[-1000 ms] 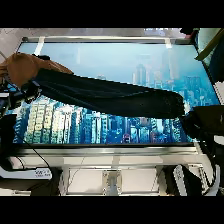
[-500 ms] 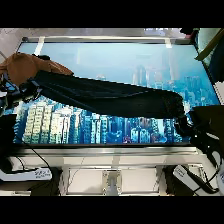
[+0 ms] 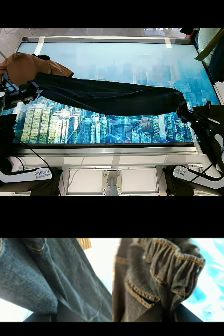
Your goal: Fold the clothes and pants, and hang the long-sleeved shirts on hangers.
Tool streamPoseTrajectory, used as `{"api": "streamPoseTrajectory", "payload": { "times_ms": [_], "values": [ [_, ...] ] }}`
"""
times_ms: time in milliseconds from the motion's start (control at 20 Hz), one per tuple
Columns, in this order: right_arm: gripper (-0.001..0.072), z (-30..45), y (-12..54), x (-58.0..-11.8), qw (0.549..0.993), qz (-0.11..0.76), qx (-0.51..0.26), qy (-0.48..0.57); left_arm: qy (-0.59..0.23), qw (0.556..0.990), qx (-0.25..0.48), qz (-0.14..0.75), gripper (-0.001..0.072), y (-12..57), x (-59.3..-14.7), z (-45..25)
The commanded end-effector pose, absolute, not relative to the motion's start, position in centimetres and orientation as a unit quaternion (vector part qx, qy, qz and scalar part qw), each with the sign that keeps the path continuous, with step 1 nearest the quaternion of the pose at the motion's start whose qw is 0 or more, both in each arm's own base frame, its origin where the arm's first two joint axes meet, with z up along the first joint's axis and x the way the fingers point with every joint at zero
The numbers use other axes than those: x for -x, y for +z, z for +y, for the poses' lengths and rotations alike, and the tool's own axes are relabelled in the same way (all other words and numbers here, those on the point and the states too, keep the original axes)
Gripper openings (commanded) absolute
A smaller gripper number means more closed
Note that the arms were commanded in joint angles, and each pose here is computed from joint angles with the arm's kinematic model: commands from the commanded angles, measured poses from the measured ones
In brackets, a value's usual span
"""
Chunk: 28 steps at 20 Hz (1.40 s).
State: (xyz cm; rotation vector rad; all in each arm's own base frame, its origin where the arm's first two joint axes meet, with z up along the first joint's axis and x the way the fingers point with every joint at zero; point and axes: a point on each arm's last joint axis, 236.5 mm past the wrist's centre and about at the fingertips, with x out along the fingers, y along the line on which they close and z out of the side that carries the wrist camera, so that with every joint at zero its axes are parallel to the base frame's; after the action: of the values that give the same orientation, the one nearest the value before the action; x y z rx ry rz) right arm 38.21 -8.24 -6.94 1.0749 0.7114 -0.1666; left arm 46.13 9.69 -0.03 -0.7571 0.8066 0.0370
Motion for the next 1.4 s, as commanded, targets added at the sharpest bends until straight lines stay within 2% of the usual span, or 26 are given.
{"api": "streamPoseTrajectory", "payload": {
  "times_ms": [0,200,400,600,650,700,750,800,900,950,1150,1250,1350],
  "values": [
    [0.0039,-7.3,-5.5,-36.8,0.799,0.368,-0.474,-0.041,0.037,0.831,0.32,0.453,0.002,-0.5,-41.7,10.7],
    [0.0039,-9.2,-5.9,-30.4,0.787,0.454,-0.412,-0.069,0.144,0.807,0.258,0.512,0.002,-0.7,-33.6,13.8],
    [0.0039,-11.4,-4.3,-26.2,0.789,0.467,-0.389,-0.092,0.155,0.782,0.269,0.541,0.002,-4.0,-26.6,10.5],
    [0.0048,-11.2,-5.4,-22.5,0.765,0.527,-0.359,-0.09,0.166,0.755,0.296,0.56,0.0021,-6.8,-22.5,7.8],
    [0.0144,-11.2,-5.4,-22.5,0.764,0.527,-0.361,-0.091,0.164,0.75,0.298,0.567,0.0022,-7.1,-21.9,7.3],
    [0.0316,-11.1,-5.2,-22.8,0.766,0.521,-0.367,-0.089,0.163,0.743,0.304,0.574,0.0022,-7.2,-21.4,6.9],
    [0.0364,-10.9,-4.8,-23.0,0.766,0.519,-0.37,-0.083,0.17,0.732,0.319,0.577,0.0025,-6.9,-21.1,6.6],
    [0.0364,-10.9,-4.0,-23.4,0.77,0.514,-0.37,-0.077,0.174,0.734,0.325,0.571,0.0136,-6.3,-21.3,6.7],
    [0.0364,-11.7,-1.3,-24.2,0.79,0.499,-0.349,-0.072,0.18,0.763,0.318,0.533,0.0633,-3.3,-22.8,7.9],
    [0.0364,-12.4,0.8,-24.8,0.805,0.487,-0.33,-0.072,0.185,0.782,0.312,0.507,0.0709,-1.2,-23.7,8.8],
    [0.0358,-14.9,9.2,-27.1,0.86,0.414,-0.281,-0.098,0.23,0.837,0.286,0.405,0.0708,7.2,-25.7,13.6],
    [0.0358,-14.2,12.1,-28.7,0.877,0.373,-0.293,-0.076,0.254,0.819,0.278,0.433,0.0708,6.1,-24.7,15.3],
    [0.0357,-13.0,13.2,-29.6,0.88,0.352,-0.316,-0.049,0.255,0.769,0.291,0.508,0.0708,2.5,-22.9,15.1]
  ]
}}
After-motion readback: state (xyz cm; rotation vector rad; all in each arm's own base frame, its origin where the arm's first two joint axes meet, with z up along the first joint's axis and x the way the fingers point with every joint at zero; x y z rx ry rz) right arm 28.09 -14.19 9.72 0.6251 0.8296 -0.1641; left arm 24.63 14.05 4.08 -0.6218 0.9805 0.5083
